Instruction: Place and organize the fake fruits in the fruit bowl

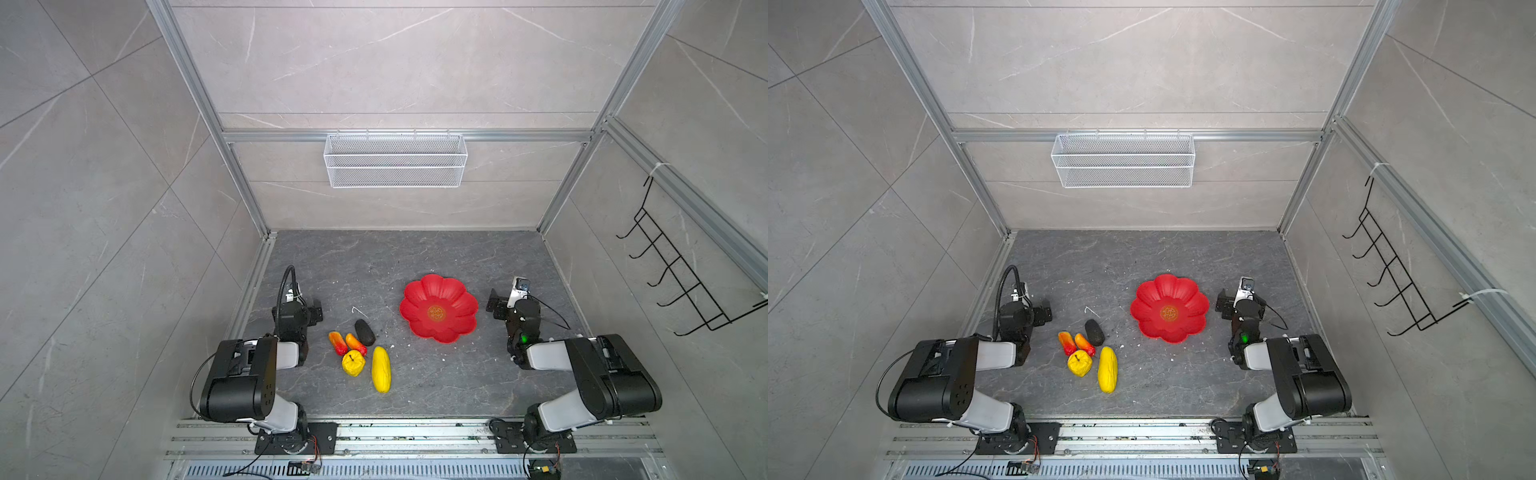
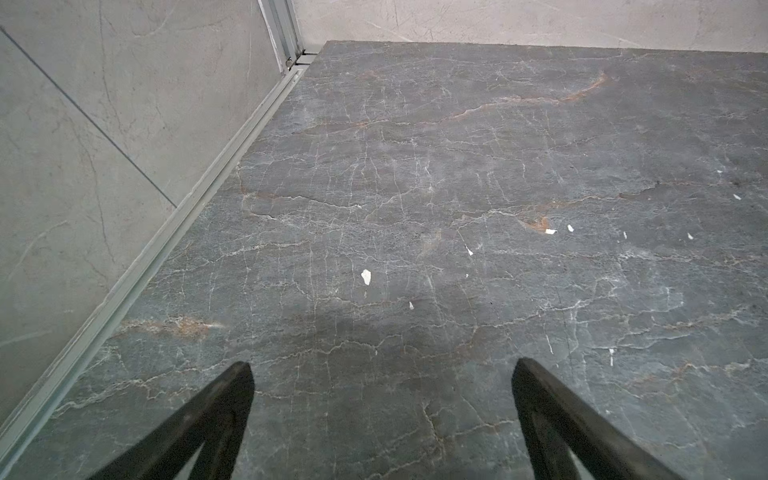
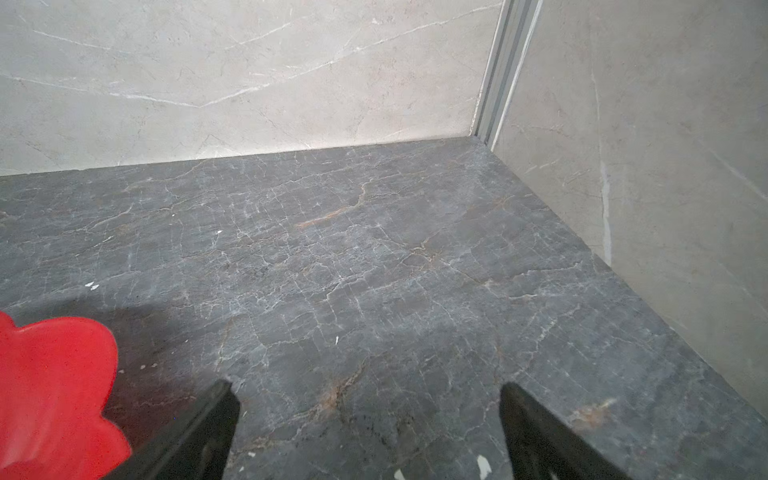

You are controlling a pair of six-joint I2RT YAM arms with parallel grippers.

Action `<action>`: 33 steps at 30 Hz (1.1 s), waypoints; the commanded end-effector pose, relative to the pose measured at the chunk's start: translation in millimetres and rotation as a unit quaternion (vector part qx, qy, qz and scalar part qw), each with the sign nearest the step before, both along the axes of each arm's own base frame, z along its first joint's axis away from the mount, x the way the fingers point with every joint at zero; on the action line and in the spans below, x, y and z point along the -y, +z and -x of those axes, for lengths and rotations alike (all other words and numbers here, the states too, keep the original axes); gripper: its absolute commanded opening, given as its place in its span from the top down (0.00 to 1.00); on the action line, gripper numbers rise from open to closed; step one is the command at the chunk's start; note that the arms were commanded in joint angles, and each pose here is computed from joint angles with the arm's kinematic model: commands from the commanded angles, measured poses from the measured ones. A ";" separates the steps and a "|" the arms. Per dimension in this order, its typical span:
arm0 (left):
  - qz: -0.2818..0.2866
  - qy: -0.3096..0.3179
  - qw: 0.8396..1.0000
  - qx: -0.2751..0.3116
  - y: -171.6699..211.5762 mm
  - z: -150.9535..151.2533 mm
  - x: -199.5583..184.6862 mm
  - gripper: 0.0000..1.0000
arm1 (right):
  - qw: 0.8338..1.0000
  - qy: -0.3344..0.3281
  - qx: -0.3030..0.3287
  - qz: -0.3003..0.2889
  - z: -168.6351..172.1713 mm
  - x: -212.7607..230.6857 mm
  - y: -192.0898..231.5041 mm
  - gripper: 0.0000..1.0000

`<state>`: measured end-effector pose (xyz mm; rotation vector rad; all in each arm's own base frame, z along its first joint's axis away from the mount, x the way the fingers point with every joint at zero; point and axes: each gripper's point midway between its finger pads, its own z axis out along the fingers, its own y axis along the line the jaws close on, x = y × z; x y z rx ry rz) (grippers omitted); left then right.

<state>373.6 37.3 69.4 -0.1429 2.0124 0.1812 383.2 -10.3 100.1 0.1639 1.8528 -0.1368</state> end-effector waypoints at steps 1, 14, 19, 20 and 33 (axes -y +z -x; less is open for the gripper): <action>0.008 -0.001 0.999 0.036 18.2 -9.0 0.9 0.00 | 1.000 -0.006 -0.003 0.004 -0.9 1.6 -0.4 0.00; 0.012 -0.004 0.999 0.034 17.9 -9.5 1.3 0.00 | 1.000 0.001 -0.007 -0.004 -2.2 1.0 -1.3 0.00; 0.012 -0.003 0.999 0.034 17.7 -9.4 0.7 0.00 | 1.000 0.001 -0.007 -0.004 -2.1 0.5 -1.5 0.01; 0.012 -0.004 0.999 0.034 17.7 -9.5 1.3 0.00 | 1.000 0.001 -0.007 -0.004 -2.2 0.9 -1.4 0.00; -0.016 0.020 0.999 0.036 50.1 -5.9 1.5 0.00 | 0.999 -0.019 0.020 0.023 10.1 0.4 28.7 0.00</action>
